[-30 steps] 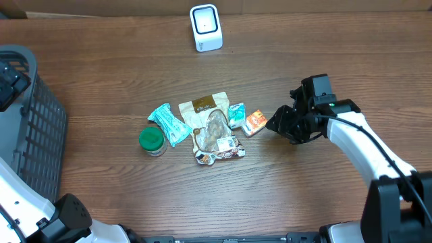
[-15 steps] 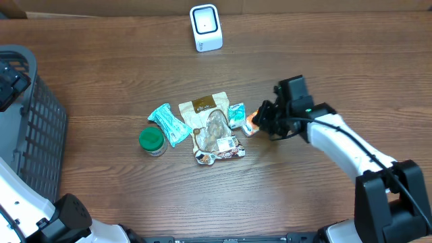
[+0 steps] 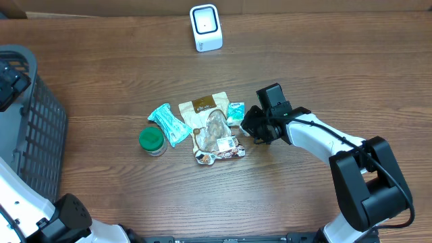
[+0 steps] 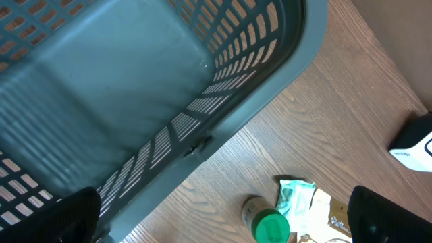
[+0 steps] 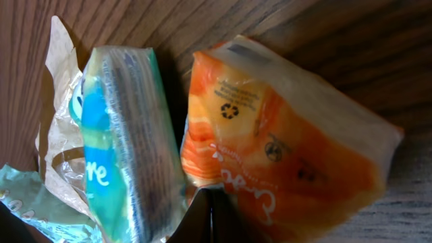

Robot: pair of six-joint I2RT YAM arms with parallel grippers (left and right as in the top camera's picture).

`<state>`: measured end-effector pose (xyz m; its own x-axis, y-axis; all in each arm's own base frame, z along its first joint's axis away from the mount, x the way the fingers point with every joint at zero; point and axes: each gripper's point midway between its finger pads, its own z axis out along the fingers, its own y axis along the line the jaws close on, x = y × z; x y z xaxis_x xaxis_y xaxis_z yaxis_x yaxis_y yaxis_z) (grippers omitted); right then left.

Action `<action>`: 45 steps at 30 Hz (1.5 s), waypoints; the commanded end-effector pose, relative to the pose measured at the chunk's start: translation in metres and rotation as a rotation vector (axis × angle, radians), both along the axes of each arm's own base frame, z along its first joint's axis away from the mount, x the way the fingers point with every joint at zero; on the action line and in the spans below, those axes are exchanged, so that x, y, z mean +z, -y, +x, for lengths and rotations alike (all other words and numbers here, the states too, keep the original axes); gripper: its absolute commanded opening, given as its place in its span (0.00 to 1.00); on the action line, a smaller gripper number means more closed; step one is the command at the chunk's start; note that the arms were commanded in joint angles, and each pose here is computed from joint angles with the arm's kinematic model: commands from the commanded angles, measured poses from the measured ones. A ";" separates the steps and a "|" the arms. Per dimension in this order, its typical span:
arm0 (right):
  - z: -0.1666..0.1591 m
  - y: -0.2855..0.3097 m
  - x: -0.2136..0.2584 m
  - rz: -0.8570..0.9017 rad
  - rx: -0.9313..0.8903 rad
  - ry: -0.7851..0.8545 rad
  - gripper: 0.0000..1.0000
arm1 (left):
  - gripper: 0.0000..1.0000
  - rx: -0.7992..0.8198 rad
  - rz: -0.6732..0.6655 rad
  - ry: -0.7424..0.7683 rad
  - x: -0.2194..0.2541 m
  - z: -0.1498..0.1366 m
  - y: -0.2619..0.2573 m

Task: Scan the item barcode
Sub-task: 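Reach the right gripper toward the orange box and grasp it, then lift the orange box with the right gripper and turn it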

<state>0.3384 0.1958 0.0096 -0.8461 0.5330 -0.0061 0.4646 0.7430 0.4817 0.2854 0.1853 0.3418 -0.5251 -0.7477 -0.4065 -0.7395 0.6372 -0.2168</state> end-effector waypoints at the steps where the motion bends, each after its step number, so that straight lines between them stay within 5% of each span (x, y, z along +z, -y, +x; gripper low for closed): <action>1: -0.012 0.005 -0.018 -0.036 0.012 -0.056 0.05 | 1.00 -0.018 0.000 -0.002 -0.001 0.000 0.002; 7: -0.013 0.013 -0.005 -0.066 0.159 -0.057 0.15 | 1.00 -0.018 0.000 -0.002 -0.001 0.000 0.002; 17: 0.003 0.049 0.045 -0.241 0.648 0.060 0.44 | 1.00 -0.018 0.000 -0.002 -0.001 0.000 0.002; 21: 0.004 0.055 0.047 -0.227 0.664 0.062 0.53 | 1.00 -0.018 0.000 -0.002 -0.001 0.000 0.002; 24: 0.006 0.036 0.055 -0.110 0.642 0.092 0.43 | 1.00 -0.018 0.000 -0.002 -0.001 0.000 0.002; 27: 0.014 0.020 0.055 -0.068 0.519 0.089 0.13 | 1.00 -0.018 0.000 -0.002 -0.001 0.000 0.002; 29: 0.016 0.011 0.051 -0.058 0.457 0.079 0.04 | 1.00 -0.019 -0.001 -0.002 0.000 0.000 0.002; 36: 0.005 0.021 0.026 -0.199 0.160 -0.062 0.04 | 1.00 -0.018 0.000 -0.002 -0.001 0.000 0.002; 45: -0.023 0.041 0.001 -0.274 0.095 -0.162 0.04 | 1.00 -0.022 -0.001 -0.002 0.000 0.001 0.003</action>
<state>0.3180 0.1647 0.0175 -0.9160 0.4011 0.0060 0.3915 0.8908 0.2307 0.2855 0.1854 0.3417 -0.5250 -0.7480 -0.4060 -0.7398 0.6369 -0.2169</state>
